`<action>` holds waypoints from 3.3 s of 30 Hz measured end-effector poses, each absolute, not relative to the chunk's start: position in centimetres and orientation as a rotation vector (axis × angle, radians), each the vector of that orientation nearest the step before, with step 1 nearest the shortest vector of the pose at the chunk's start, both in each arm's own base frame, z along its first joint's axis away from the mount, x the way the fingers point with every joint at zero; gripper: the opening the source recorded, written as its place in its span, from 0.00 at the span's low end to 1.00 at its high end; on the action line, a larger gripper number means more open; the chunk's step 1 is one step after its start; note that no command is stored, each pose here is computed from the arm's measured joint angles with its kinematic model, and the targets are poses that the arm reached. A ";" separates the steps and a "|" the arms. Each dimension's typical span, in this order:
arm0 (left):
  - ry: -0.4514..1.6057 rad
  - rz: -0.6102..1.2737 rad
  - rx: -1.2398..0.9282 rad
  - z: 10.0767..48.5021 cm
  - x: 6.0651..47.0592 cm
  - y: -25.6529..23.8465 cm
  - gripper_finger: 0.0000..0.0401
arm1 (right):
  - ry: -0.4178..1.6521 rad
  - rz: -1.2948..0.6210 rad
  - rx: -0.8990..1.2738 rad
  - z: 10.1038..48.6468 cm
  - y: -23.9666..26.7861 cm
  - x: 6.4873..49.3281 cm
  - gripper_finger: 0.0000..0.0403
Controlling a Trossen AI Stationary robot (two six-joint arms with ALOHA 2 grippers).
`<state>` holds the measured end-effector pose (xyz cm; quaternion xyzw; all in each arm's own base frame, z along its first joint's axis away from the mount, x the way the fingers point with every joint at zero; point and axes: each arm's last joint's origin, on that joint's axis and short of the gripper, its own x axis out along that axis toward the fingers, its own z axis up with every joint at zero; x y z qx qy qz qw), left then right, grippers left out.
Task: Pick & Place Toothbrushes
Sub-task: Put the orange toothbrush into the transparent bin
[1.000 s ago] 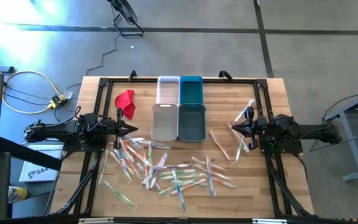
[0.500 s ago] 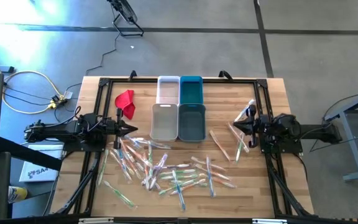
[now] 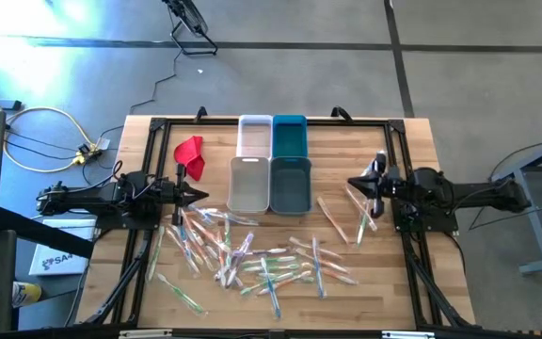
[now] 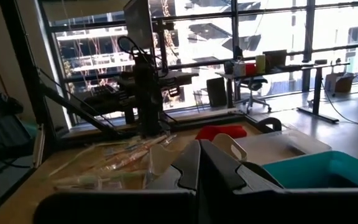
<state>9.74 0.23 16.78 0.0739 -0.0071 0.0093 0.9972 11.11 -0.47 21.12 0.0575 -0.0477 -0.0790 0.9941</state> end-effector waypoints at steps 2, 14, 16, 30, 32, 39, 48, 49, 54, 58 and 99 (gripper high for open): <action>-0.014 0.019 0.148 16.8 9.7 0.2 0.00 | -0.063 -0.172 0.113 21.7 -0.5 11.5 0.01; -0.014 0.019 0.148 16.8 9.7 0.2 0.00 | 0.183 -0.258 0.193 24.1 -0.7 14.3 0.01; -0.015 0.019 0.148 16.8 9.7 0.2 0.00 | 0.217 -0.265 0.215 24.2 -0.7 14.8 0.01; -0.015 0.019 0.123 16.8 9.7 0.2 0.00 | 0.527 -0.389 0.454 21.4 -0.7 15.8 0.01; -0.015 0.019 0.123 16.8 9.7 0.2 0.00 | 0.569 -0.414 0.477 20.9 -0.7 15.8 0.01; -0.015 0.019 0.123 16.8 9.7 0.2 0.00 | 0.656 -0.524 0.518 19.7 -0.8 15.7 0.01; -0.015 0.019 0.124 16.8 9.7 0.2 0.00 | 0.732 -0.669 0.694 18.3 -0.9 15.5 0.01; -0.015 0.019 0.124 16.8 9.7 0.2 0.00 | 0.750 -0.685 0.700 18.2 -0.9 15.5 0.01; -0.015 0.019 0.124 16.8 9.7 0.2 0.00 | 0.863 -0.743 0.675 17.3 -0.9 14.9 0.01; -0.015 0.019 0.124 16.8 9.7 0.2 0.00 | 0.917 -0.749 0.580 17.0 -0.9 14.6 0.01; -0.015 0.019 0.126 16.8 9.7 0.2 0.00 | 1.064 -0.805 0.602 15.2 -0.8 15.1 0.37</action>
